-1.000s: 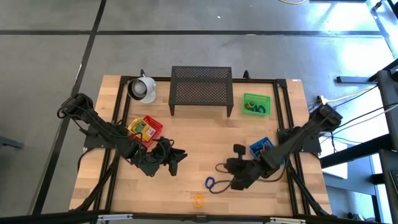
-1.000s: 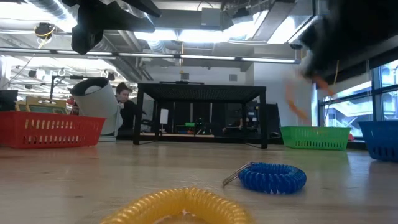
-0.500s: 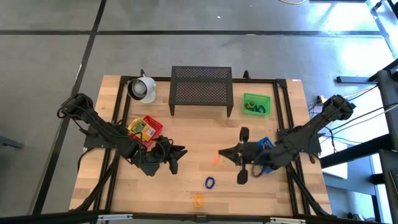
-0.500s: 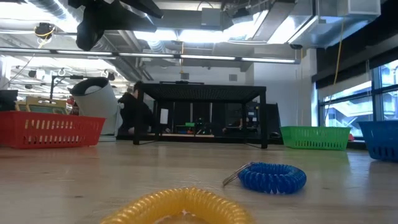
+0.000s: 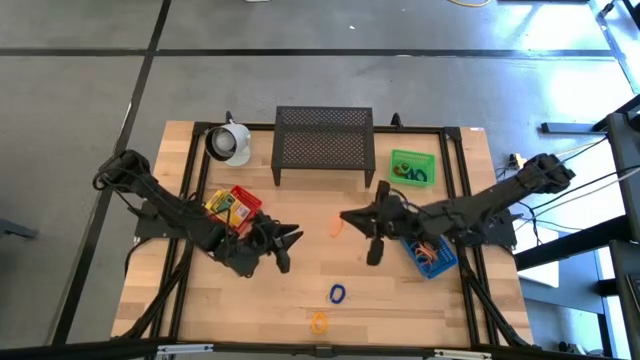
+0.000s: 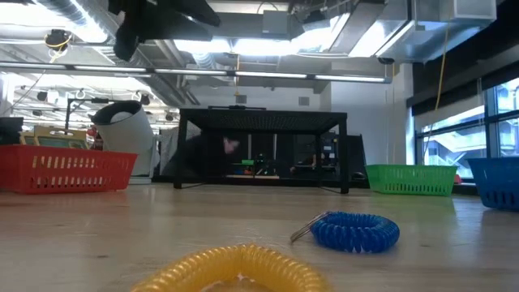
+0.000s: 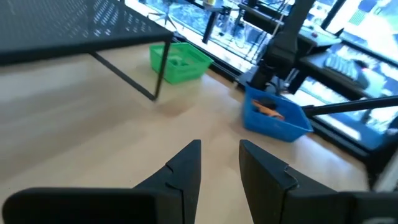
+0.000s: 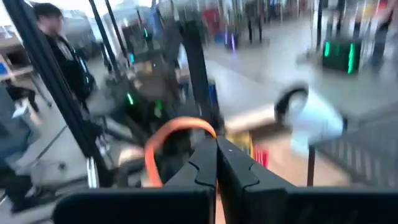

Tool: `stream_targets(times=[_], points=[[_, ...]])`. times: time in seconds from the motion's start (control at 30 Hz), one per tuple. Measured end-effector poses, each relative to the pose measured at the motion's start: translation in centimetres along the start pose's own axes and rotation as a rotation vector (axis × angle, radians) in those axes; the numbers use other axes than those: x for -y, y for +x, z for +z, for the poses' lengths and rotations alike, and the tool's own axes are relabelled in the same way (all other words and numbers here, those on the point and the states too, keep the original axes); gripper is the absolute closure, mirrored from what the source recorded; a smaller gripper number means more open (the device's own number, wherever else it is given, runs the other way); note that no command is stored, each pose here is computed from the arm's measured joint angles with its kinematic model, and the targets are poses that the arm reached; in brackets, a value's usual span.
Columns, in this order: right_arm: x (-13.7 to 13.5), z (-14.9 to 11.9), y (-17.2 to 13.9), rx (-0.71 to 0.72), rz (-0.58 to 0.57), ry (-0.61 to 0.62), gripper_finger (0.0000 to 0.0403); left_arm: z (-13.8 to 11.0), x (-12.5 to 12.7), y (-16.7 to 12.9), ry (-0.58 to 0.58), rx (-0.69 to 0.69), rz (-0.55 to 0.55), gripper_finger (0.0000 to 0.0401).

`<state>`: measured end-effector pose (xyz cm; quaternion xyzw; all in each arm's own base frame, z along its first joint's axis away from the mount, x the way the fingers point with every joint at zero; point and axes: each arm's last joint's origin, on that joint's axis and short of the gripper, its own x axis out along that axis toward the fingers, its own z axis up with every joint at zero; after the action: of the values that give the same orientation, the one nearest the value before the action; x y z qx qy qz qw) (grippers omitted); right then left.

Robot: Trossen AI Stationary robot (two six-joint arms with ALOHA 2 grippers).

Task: Pick & Place Office Desk Supplies
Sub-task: Put the orange rubber band into the blue bin

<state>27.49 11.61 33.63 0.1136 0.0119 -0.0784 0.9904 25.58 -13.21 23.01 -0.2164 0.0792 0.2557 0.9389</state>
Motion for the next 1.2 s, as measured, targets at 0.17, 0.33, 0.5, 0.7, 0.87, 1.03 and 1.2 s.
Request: stream_targets(times=[0.17,0.33,0.5,0.7,0.87,1.03,1.2], points=[[2.6,-2.1,0.2,-0.29,-0.06,0.134,0.0401,0.5,-0.6,1.0,0.083,0.012,0.04,0.0299],[4.1,-3.4,-1.3,-0.506,-0.155,0.198,0.0401,1.0,-1.2,1.9,0.161,0.01,0.068,0.0299],[5.1,-3.9,-3.0,-0.645,-0.241,0.207,0.0401,1.6,-2.0,3.0,0.22,0.018,0.116,0.0299],[6.6,-5.1,-5.8,-0.911,-0.412,0.265,0.0401,2.4,-3.2,4.6,0.197,-0.027,0.105,0.0299],[6.8,-6.0,-8.2,-1.165,-0.515,0.288,0.0399,2.9,-3.9,5.6,0.176,-0.077,0.067,0.0299],[6.6,-6.3,-9.9,-1.292,-0.594,0.274,0.0397,3.1,-4.2,5.9,0.16,-0.096,0.052,0.0299],[6.9,-6.5,-11.0,-1.336,-0.695,0.247,0.0396,3.0,-4.2,5.9,0.156,-0.098,0.049,0.0299]])
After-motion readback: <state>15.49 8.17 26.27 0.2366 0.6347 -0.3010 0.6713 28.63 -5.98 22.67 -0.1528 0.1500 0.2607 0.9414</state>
